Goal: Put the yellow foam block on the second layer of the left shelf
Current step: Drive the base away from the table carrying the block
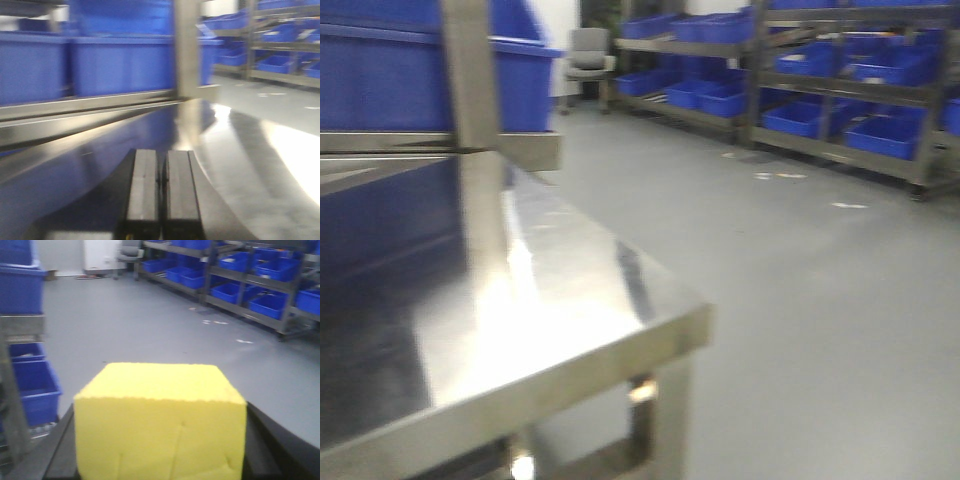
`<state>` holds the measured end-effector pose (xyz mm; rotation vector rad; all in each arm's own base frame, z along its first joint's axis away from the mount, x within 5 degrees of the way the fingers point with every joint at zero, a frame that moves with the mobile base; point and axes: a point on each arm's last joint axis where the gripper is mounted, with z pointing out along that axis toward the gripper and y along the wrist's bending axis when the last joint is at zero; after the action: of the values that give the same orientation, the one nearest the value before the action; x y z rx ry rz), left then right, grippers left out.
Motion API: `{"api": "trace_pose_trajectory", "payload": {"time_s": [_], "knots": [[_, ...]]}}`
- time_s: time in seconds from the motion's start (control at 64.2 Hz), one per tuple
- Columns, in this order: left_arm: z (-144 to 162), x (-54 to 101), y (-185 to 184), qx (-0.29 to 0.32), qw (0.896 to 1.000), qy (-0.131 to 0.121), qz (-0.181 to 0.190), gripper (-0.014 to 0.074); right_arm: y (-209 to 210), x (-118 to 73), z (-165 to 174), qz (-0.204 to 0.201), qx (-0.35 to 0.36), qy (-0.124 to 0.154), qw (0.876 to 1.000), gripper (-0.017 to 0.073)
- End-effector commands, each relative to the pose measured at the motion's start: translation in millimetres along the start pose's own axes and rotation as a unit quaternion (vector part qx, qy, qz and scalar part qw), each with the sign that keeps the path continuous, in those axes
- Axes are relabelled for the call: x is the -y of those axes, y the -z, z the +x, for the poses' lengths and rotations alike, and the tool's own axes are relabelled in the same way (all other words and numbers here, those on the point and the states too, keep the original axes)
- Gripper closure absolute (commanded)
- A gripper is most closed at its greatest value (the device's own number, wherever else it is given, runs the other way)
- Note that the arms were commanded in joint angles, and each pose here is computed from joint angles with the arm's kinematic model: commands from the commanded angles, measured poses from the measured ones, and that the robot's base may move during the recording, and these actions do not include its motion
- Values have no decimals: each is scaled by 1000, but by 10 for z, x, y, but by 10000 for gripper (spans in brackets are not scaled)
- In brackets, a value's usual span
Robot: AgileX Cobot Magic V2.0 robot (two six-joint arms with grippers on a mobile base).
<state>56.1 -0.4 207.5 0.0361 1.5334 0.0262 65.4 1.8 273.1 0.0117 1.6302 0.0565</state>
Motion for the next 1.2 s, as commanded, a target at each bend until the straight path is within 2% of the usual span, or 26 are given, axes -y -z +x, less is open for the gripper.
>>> {"api": "trace_pose_trajectory", "payload": {"time_s": [0.0,1.184], "knots": [[4,-1,10,38,999,7,-2,470,14,-4,-174,0,58,1,998,53],[4,-1,10,38,999,7,-2,470,14,-4,-174,0,58,1,998,53]]}}
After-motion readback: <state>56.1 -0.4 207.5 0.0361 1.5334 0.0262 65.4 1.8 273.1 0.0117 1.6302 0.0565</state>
